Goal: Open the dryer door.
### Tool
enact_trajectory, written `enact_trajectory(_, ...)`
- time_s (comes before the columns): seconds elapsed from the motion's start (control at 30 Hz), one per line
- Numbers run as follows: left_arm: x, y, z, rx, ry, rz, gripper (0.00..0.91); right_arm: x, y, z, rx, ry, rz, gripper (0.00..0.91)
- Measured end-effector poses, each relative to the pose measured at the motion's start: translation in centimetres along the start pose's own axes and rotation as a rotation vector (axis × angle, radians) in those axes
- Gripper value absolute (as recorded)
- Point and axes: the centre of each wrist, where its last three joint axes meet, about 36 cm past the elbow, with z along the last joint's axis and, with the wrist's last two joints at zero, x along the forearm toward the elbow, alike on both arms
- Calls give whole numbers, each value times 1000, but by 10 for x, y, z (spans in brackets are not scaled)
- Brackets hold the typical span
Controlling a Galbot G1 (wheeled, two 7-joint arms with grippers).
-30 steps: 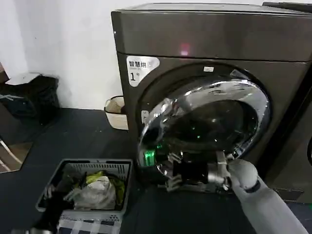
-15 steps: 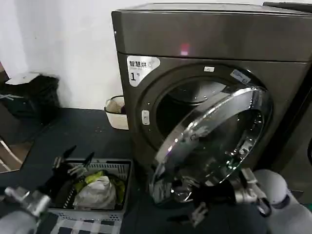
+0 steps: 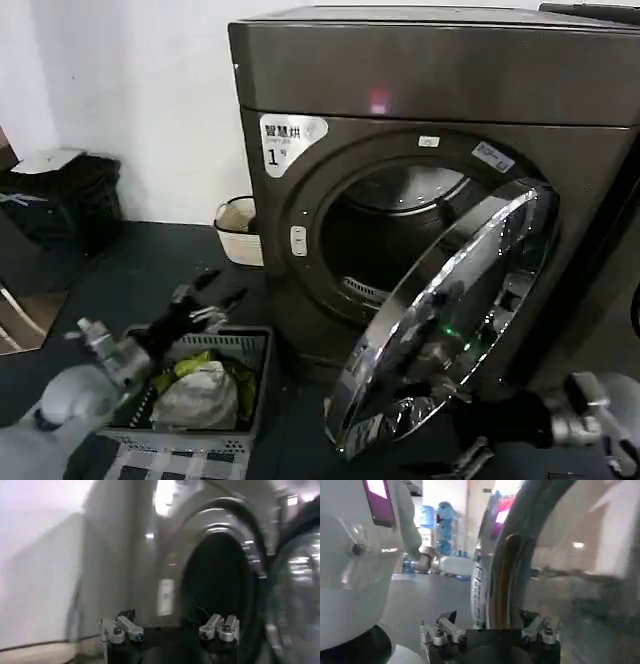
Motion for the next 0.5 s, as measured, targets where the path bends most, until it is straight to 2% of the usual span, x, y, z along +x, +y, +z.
enact_trajectory(0.13, -22, -11, 3, 13, 8, 83, 907, 28, 16, -5, 11, 28, 91, 907)
enact_trajectory(0.27, -45, -26, 6, 23, 15, 160, 907, 55, 36, -12, 22, 89, 219, 907)
enact_trajectory(0.4, -65, -40, 11, 36, 34, 229, 907, 89, 58, -21, 40, 140, 407, 907)
enact_trajectory(0.5, -78, -51, 15, 50, 47, 283, 907, 113, 76, -29, 84, 197, 571, 907)
